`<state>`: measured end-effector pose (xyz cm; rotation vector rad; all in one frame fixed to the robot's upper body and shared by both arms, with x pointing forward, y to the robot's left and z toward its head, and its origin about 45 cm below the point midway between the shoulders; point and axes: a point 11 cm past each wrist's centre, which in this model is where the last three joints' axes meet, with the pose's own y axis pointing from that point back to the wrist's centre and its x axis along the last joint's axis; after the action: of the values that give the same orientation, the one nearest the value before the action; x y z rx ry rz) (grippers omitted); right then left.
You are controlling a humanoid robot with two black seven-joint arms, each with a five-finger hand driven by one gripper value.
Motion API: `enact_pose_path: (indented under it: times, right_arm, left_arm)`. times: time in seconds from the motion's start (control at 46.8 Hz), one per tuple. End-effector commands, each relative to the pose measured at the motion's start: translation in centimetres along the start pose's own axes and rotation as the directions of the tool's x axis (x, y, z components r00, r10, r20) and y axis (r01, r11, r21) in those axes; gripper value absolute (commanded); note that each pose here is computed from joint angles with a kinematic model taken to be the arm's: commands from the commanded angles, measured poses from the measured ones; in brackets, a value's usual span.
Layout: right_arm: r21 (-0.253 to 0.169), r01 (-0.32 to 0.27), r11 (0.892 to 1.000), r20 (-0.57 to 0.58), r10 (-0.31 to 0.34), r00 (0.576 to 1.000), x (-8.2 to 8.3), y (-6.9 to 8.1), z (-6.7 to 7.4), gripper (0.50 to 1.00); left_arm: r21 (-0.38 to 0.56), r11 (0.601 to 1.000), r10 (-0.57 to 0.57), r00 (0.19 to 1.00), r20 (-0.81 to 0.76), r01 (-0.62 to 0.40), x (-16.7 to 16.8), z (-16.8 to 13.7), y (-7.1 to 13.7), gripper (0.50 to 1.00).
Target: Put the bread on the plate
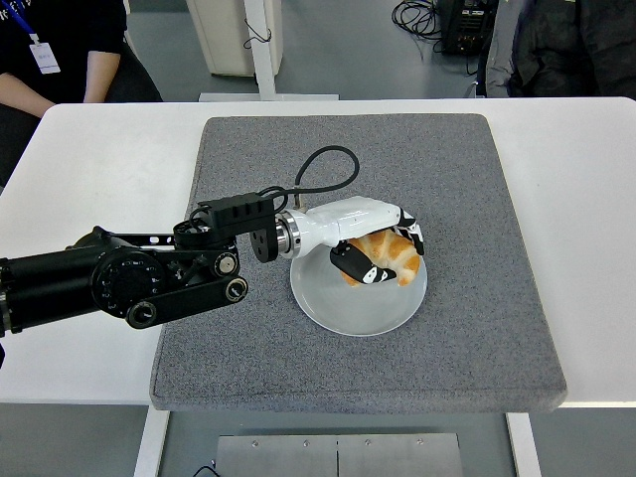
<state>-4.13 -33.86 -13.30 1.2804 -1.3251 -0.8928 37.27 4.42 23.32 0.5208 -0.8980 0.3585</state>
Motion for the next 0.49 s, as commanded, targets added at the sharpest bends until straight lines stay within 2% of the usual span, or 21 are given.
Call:
enact_pose_path:
  times: [0.0, 0.47]
  right_arm:
    - [0.0, 0.001, 1.0, -0.001, -0.001, 1.0, 0.0, 0.0, 0.0, 1.0]
    - [0.002, -0.002, 1.0, 0.0, 0.002, 1.0, 0.1, 0.0, -0.1, 1.0]
  left_arm:
    - [0.0, 1.0, 0.0, 1.0, 0.0, 0.0, -0.1, -0.1, 0.0, 0.5]
    - [0.049, 0.999, -0.014, 1.0, -0.012, 0.014, -1.5, -2.2, 1.1, 0.5]
